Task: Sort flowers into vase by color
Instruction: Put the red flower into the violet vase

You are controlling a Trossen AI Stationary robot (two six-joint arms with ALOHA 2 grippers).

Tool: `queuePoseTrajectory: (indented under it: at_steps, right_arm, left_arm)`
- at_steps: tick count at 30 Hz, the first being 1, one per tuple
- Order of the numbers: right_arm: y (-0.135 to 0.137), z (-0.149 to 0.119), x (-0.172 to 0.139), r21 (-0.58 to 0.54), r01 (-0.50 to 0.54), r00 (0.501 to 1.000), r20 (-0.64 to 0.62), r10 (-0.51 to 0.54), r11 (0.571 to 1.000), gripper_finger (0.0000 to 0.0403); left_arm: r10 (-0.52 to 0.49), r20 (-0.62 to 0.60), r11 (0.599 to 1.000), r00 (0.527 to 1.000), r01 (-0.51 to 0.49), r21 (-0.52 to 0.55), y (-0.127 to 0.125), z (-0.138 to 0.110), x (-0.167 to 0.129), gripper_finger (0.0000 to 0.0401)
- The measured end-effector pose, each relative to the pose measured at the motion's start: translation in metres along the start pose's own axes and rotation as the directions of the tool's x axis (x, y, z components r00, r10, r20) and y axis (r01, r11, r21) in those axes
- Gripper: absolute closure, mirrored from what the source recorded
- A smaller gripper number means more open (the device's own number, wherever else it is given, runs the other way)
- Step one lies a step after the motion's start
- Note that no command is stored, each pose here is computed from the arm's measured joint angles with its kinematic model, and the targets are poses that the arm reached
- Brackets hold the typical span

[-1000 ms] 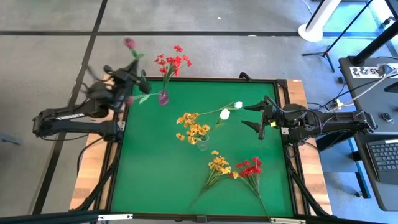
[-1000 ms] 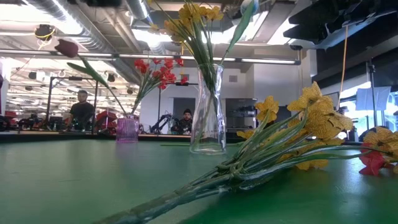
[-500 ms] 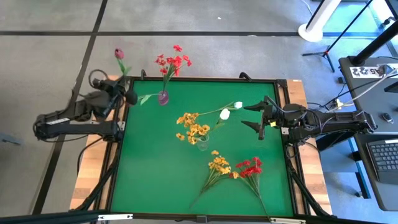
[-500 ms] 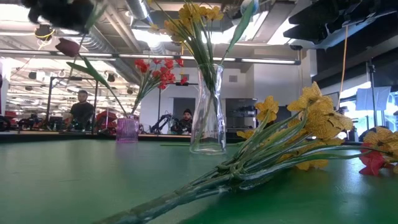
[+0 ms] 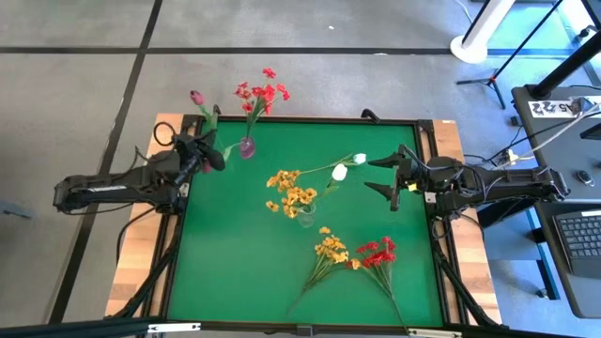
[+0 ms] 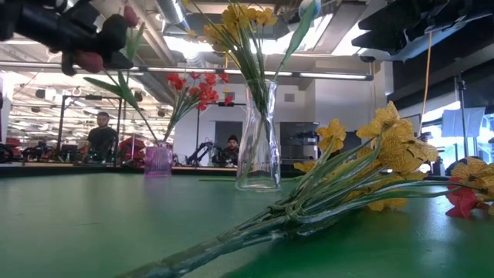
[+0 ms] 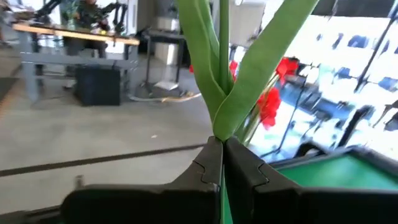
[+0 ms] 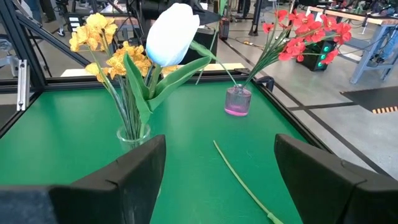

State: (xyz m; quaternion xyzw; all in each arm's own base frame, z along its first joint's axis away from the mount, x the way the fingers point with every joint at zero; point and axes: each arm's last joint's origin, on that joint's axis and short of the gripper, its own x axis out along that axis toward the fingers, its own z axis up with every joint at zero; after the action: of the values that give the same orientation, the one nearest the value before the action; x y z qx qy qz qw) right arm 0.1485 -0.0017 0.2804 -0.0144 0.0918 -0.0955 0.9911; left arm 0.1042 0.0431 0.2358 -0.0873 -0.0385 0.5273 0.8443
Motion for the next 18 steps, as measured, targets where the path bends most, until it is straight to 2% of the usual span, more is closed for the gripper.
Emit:
queuePoseTrajectory:
  at_steps: [8,18]
  right_arm:
    - [0.0,0.0,0.0,0.0,0.001,1.0,0.001,-0.001,1.0,0.0104]
    - [-0.001,0.0,0.0,0.001,0.023,1.0,0.003,-0.023,1.0,0.0104]
  left_arm:
    - [-0.02,0.175,0.999,0.984,0.027,-0.038,-0.002,-0.003,0.002,0.0401]
    - [0.003,0.266,1.0,0.964,-0.009,0.02,-0.005,0.009,0.005,0.0401]
